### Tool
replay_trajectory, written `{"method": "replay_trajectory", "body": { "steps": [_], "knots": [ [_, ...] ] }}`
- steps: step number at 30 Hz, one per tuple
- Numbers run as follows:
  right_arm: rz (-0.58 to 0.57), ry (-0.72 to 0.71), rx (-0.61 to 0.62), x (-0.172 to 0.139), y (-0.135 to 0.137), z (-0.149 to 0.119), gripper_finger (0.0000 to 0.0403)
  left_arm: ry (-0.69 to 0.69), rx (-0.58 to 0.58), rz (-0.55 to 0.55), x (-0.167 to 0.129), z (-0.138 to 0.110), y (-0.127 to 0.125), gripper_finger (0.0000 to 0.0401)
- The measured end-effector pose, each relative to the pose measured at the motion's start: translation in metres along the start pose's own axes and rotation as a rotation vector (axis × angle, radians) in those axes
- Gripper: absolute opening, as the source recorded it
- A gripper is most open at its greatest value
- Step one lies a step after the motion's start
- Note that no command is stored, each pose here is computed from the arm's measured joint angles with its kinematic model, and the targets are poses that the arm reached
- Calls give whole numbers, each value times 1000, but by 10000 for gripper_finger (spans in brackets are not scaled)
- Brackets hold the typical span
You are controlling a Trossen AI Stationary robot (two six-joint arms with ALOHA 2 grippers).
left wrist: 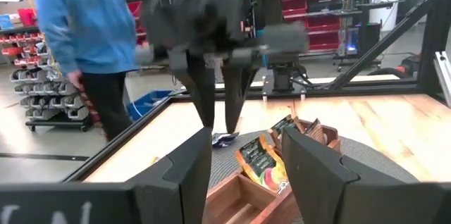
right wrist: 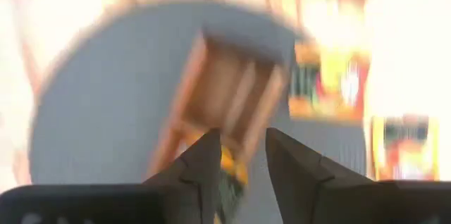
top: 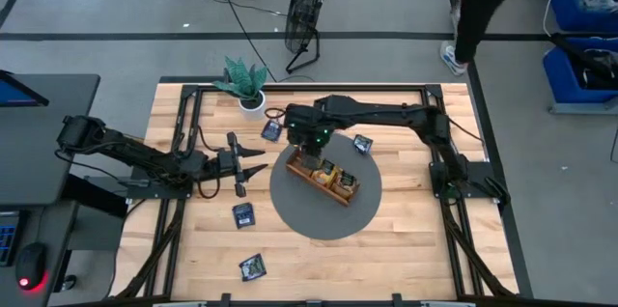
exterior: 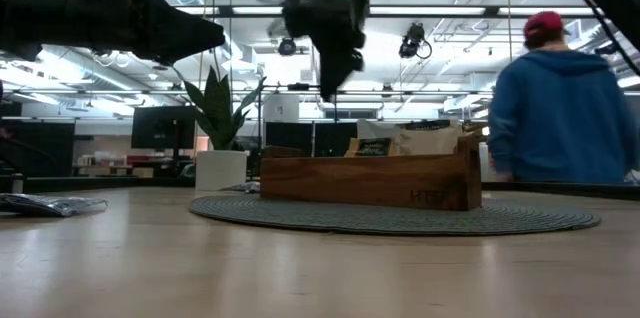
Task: Pick & Place Tea
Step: Put the orange tea bag into the middle section of the wooden organizer
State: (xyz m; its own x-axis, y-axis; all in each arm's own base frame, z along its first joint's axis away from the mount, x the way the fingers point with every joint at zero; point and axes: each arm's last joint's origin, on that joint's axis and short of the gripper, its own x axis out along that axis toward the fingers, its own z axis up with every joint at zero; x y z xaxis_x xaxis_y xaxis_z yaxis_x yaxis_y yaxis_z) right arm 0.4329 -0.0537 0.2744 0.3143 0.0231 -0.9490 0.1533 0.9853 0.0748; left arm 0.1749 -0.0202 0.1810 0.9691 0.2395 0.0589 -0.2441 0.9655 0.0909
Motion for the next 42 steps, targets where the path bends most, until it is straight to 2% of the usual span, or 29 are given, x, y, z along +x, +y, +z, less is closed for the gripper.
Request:
{"method": "replay_trajectory", "body": {
  "steps": [5,8,13,21,24,30,38,42],
  "knots": [
    [-15,-245,-98,-7,21,-5,123,14,-21,-2,0,-1,0,177],
    [-58,-365,-130,-7,28,-20,123,16,-28,-2,0,-2,0,177],
    [-36,-592,-138,-14,36,-48,123,19,-46,-2,0,-2,0,177],
    [-42,-802,-135,-8,38,-96,123,13,-49,-1,0,-1,0,177],
    [-47,-827,-132,-5,35,-112,123,12,-50,-1,0,-1,0,177],
    [-143,-825,-82,-7,22,-136,123,12,-49,-1,0,-1,0,177],
    [-245,-800,-12,-3,-16,-153,123,12,-76,0,0,-1,0,177],
    [-253,-797,29,-4,-41,-153,123,3,-79,4,0,0,1,177]
  ]
}}
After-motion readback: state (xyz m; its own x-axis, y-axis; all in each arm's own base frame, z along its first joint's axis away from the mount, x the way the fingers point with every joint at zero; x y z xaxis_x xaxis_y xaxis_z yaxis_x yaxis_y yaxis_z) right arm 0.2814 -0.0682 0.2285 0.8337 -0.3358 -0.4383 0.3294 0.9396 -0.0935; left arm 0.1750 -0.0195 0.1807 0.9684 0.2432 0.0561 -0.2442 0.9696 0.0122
